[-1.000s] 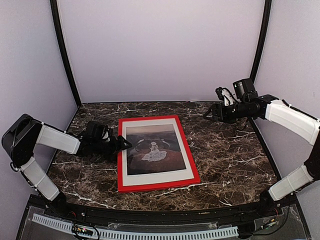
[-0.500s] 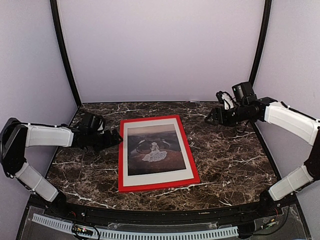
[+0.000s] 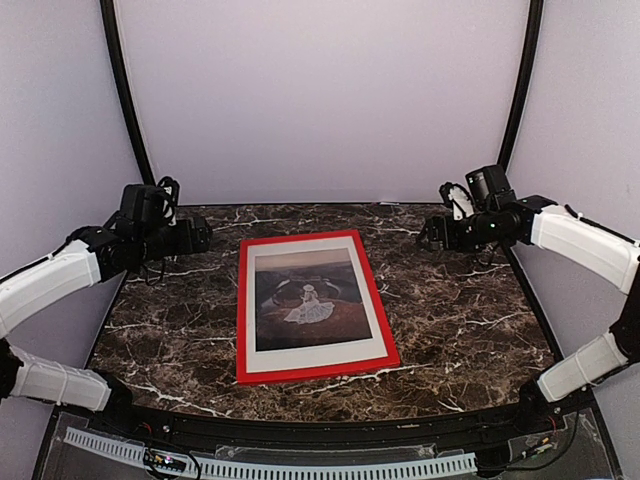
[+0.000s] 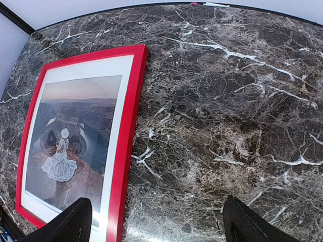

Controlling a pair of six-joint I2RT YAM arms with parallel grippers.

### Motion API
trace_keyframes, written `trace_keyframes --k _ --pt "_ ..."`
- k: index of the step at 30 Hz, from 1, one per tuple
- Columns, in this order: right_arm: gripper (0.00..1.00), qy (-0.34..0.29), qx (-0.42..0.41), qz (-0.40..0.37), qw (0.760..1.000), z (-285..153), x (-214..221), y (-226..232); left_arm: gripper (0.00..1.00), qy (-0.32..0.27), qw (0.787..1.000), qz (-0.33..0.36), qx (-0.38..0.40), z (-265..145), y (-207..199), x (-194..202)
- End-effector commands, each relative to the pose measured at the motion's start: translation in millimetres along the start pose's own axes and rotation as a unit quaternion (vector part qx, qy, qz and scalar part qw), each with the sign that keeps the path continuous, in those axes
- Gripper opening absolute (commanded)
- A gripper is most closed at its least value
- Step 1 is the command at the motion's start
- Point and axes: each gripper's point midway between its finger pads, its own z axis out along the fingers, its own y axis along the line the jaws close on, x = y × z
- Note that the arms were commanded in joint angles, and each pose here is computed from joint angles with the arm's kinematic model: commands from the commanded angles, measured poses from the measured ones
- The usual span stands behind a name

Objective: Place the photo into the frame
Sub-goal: Reset both arms

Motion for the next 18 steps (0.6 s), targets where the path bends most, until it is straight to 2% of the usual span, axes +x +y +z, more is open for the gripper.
trace_keyframes --k 1,7,18 --pt "0.93 -0.049 0.004 -0.018 0.999 -11 -25 5 0.99 -0.072 0.997 0.038 -0.02 -38 14 -32" --pt "0.96 -0.05 0.002 -0.021 0.999 -3 -30 7 0.99 -0.138 0.99 0.013 0.008 -71 17 -41" --pt "0.99 -0.079 0.04 -0.03 0.996 -17 -26 -7 0.99 -0.162 0.985 0.034 0.046 -106 13 -44"
